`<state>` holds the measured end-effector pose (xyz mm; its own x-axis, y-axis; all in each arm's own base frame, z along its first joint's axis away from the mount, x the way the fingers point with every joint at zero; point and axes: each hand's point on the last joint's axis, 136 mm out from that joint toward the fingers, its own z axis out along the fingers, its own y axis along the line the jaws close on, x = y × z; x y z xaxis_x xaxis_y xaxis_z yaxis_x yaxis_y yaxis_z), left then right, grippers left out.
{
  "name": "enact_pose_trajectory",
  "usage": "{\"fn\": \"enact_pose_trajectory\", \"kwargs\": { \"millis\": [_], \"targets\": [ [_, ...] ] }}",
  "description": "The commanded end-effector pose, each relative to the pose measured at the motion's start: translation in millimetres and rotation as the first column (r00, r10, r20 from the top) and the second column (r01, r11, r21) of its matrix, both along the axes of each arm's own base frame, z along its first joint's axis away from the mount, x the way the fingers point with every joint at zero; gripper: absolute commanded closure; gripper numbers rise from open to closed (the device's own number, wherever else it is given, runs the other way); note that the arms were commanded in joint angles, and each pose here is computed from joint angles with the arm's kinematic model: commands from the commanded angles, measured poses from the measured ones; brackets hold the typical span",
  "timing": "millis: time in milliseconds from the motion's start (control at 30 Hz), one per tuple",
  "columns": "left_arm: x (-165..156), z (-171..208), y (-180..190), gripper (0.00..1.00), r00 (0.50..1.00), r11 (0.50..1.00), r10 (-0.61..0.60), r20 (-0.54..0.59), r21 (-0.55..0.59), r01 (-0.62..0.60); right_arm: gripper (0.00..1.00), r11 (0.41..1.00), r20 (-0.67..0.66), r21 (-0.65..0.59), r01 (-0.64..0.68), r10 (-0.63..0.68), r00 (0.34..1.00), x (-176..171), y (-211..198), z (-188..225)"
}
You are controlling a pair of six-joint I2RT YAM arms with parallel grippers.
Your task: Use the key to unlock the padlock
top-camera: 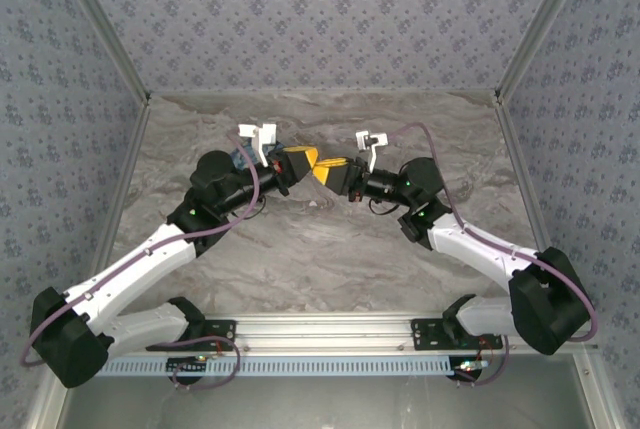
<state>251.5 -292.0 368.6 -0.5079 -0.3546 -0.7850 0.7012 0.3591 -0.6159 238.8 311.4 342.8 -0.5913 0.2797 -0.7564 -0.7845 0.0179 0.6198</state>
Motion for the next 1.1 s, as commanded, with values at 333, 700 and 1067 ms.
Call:
{"fn": "enact_pose_trajectory", "kwargs": {
  "millis": [333,700,1067],
  "targets": [
    [-4,5,-6,1.0,0.998,0.999,-0.035,0.051,0.009,0.035,0.9,1.0,0.015,0.001,-0.009,0.009,1.0,-1,3,11],
    [6,-12,3,0.28,0.999,0.988,0.04,0.0,0.151,-0.039,1.0,0.975,0.003,-0.184,0.126,-0.127,0.992,7,-11,-27],
    [74,-81,81,0.01,0.912,0.89,0.353,-0.208,0.374,-0.26,1.0,0.773,-0.071,-0.561,0.298,-0.404,0.912,18,-77,-128]
  ]
}}
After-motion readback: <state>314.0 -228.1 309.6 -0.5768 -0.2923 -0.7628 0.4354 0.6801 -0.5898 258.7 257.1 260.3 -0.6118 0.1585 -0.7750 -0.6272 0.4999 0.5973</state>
